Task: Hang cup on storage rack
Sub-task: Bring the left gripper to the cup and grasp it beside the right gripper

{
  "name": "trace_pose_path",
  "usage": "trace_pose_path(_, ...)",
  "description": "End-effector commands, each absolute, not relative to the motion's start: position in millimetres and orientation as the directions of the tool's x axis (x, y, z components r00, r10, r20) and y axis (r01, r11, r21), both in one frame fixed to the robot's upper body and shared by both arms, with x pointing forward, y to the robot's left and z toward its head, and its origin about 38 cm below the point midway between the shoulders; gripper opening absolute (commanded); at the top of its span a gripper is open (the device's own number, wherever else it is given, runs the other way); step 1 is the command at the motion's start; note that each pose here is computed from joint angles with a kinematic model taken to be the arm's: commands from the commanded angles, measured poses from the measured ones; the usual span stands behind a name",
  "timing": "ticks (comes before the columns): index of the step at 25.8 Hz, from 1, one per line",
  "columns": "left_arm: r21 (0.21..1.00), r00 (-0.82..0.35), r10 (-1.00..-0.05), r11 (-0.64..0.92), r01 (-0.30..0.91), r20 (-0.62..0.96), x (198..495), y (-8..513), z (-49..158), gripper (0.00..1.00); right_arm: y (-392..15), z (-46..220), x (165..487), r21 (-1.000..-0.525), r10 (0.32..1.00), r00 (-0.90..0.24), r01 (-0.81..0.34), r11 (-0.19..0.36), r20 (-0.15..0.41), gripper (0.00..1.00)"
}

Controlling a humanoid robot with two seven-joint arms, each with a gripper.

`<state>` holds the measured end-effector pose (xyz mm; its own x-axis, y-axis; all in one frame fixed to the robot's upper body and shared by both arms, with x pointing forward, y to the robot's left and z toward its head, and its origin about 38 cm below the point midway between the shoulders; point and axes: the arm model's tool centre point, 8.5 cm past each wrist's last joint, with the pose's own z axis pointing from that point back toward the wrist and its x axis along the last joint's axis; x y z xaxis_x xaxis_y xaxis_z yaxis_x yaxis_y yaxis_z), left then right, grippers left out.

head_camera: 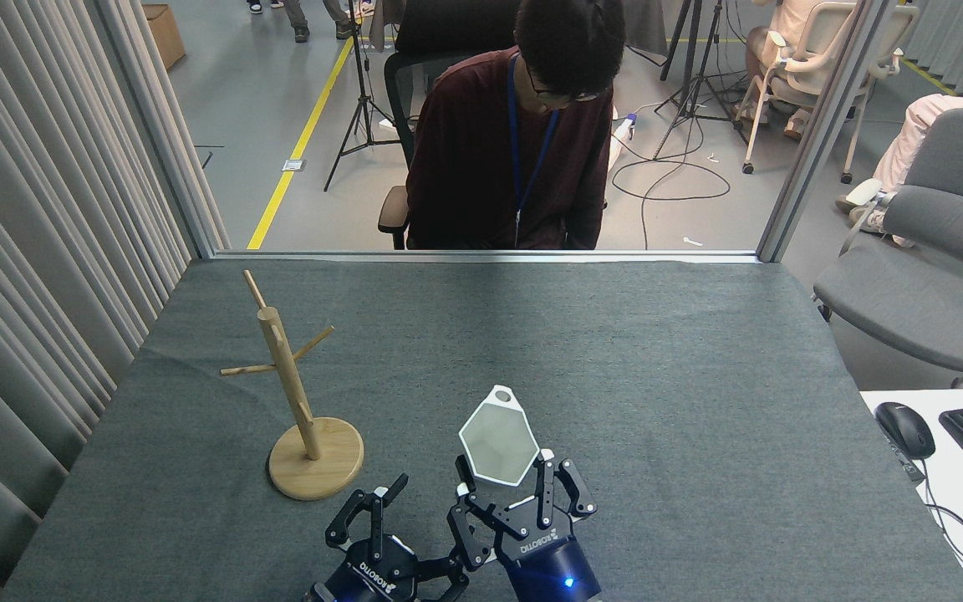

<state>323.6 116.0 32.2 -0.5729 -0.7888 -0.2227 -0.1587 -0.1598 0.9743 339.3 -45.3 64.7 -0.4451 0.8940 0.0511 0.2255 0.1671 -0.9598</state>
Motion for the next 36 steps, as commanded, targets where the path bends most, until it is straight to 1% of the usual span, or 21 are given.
trace_pose_path(1,0.974,-0.578,-0.785,-0.158,-0.162,-0.224,323.2,111.4,32.6,0.99,-31.2,64.1,331.3,-0.962,0.882,-0.47,0.222,0.157,0.036,0.67)
trace_pose_path(12,0.974,-0.577,-0.785,-0.161,-0.162,-0.225,323.7,112.0,32.5,0.99,-21.8,58.2,307.4,-0.965,0.871,-0.487,0.194,0.177,0.062,0.68)
trace_pose_path(16,0.973,-0.577,-0.785,-0.164,-0.161,-0.227,323.7,113.1,31.7,0.99,-15.5,57.3,301.6,-0.967,0.864,-0.502,0.198,0.162,0.042,0.69)
trace_pose_path(23,0.972,-0.575,-0.785,-0.159,-0.174,-0.231,324.0,113.8,34.3,0.99,-9.7,55.3,295.3,-0.969,0.854,-0.519,0.189,0.161,0.041,0.7)
trace_pose_path(24,0.972,-0.573,-0.786,-0.157,-0.178,-0.232,324.1,113.9,35.1,0.96,-8.7,54.5,294.2,-0.969,0.852,-0.521,0.186,0.162,0.042,0.7)
trace_pose_path(25,0.971,-0.573,-0.786,-0.156,-0.179,-0.232,324.0,113.8,35.3,0.89,-7.8,54.7,293.8,-0.969,0.852,-0.522,0.186,0.162,0.042,0.7)
trace_pose_path(26,0.971,-0.573,-0.786,-0.155,-0.18,-0.232,324.0,113.8,35.4,0.77,-7.8,54.7,293.8,-0.969,0.852,-0.523,0.187,0.161,0.041,0.7)
trace_pose_path(27,0.971,-0.573,-0.786,-0.154,-0.182,-0.232,324.0,113.3,35.6,0.69,-7.8,54.7,293.8,-0.969,0.852,-0.522,0.186,0.162,0.042,0.7)
trace_pose_path(28,0.971,-0.573,-0.786,-0.154,-0.182,-0.232,324.0,113.3,35.6,0.61,-7.8,54.7,293.8,-0.969,0.852,-0.522,0.186,0.162,0.042,0.7)
trace_pose_path(29,0.971,-0.572,-0.787,-0.153,-0.184,-0.232,324.6,112.8,36.3,0.55,-7.8,54.7,293.8,-0.969,0.852,-0.522,0.186,0.162,0.042,0.7)
trace_pose_path(34,0.969,-0.57,-0.786,-0.16,-0.189,-0.241,326.8,115.7,37.6,0.54,-5.9,55.0,292.8,-0.969,0.848,-0.528,0.186,0.164,0.042,0.71)
trace_pose_path(35,0.969,-0.569,-0.786,-0.159,-0.191,-0.241,326.9,115.7,38.1,0.54,-5.9,55.0,292.8,-0.969,0.848,-0.528,0.186,0.164,0.042,0.78)
trace_pose_path(36,0.968,-0.569,-0.786,-0.16,-0.191,-0.242,326.9,115.7,38.1,0.54,-5.4,55.5,292.9,-0.968,0.848,-0.528,0.187,0.166,0.043,0.93)
